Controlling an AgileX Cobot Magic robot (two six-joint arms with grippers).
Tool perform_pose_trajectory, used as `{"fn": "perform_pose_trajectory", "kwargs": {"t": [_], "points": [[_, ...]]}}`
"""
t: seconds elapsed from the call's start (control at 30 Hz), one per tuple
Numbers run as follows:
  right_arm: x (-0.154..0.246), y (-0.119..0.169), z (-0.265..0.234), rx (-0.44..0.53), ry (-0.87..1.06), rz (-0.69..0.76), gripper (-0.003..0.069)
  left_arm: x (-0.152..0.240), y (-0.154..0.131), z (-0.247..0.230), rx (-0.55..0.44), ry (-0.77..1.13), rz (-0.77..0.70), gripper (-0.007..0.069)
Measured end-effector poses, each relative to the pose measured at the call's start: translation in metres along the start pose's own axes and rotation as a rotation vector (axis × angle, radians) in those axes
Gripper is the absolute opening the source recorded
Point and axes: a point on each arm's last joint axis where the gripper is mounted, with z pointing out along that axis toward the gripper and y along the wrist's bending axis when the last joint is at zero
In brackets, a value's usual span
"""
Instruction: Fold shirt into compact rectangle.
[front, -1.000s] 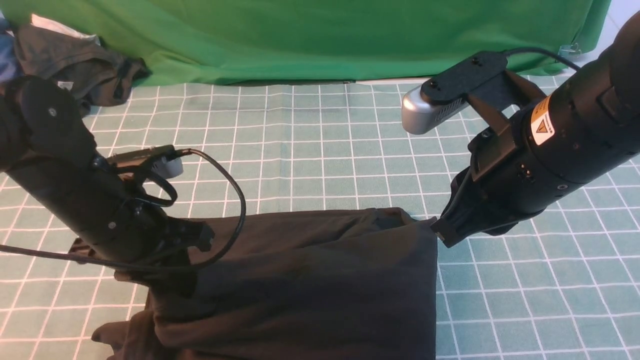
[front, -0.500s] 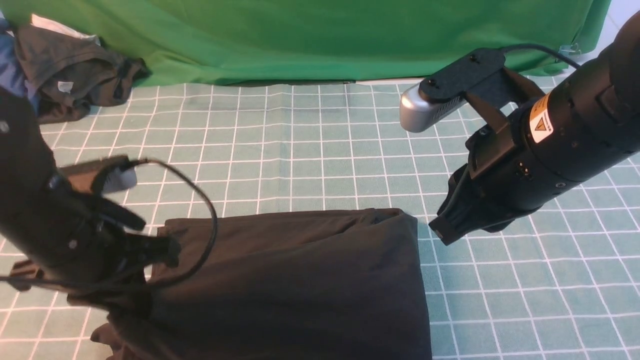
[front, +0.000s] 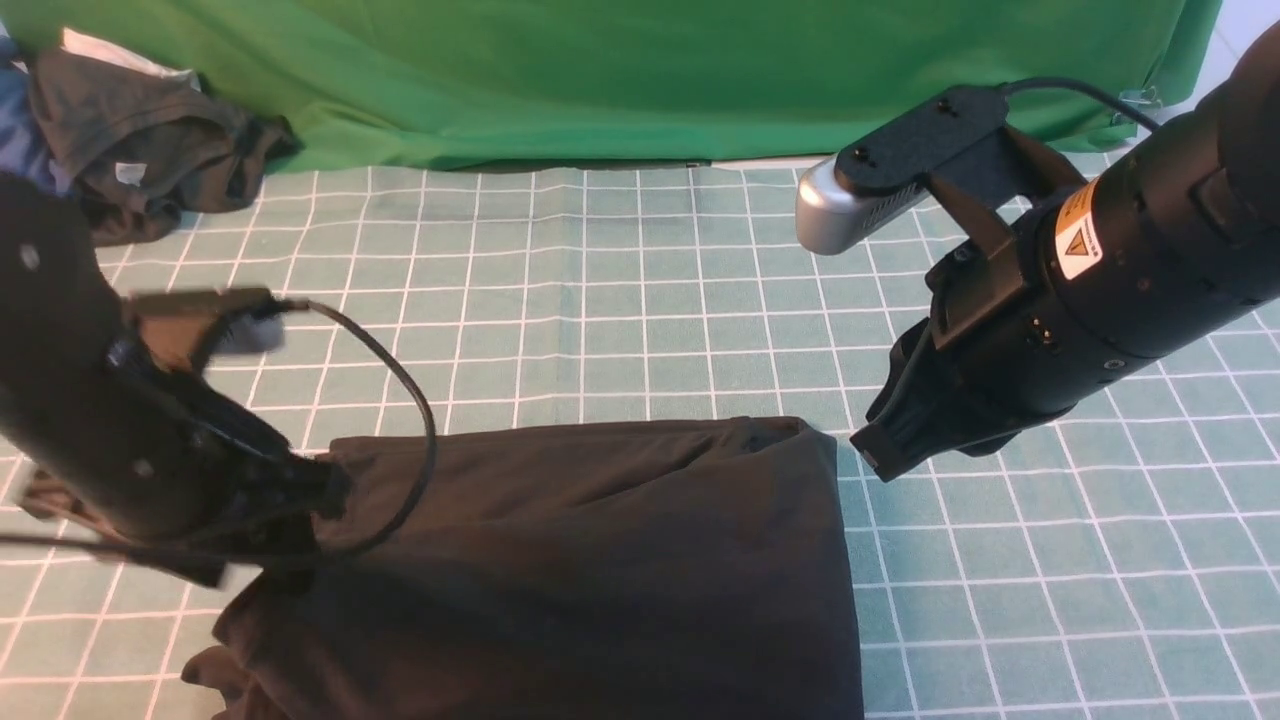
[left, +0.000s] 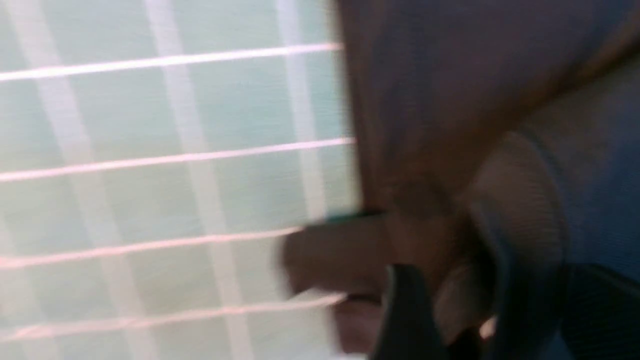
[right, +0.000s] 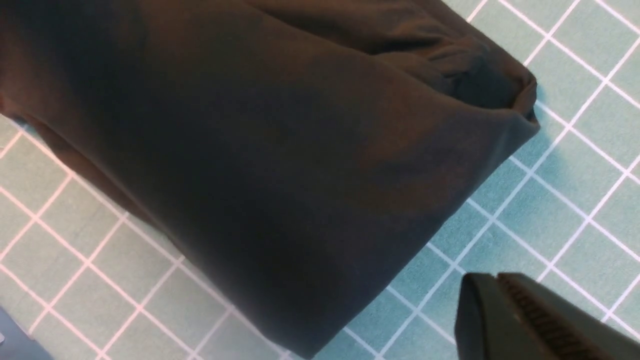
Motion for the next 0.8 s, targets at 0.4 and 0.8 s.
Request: {"fn": "perform_pose_trajectory", "kwargs": {"t": [0.4,0.8], "points": [[-0.001,0.0,0.0,0.001,-0.012,0.0,0.0031,0.0,-0.03,-0.074,0.235,-0.249,0.026,0.0034],[-0.001,0.0,0.0,0.0,-0.006,0.0,0.0039,0.039,-0.023,0.063,0.156,0.022,-0.062,0.0003]]}}
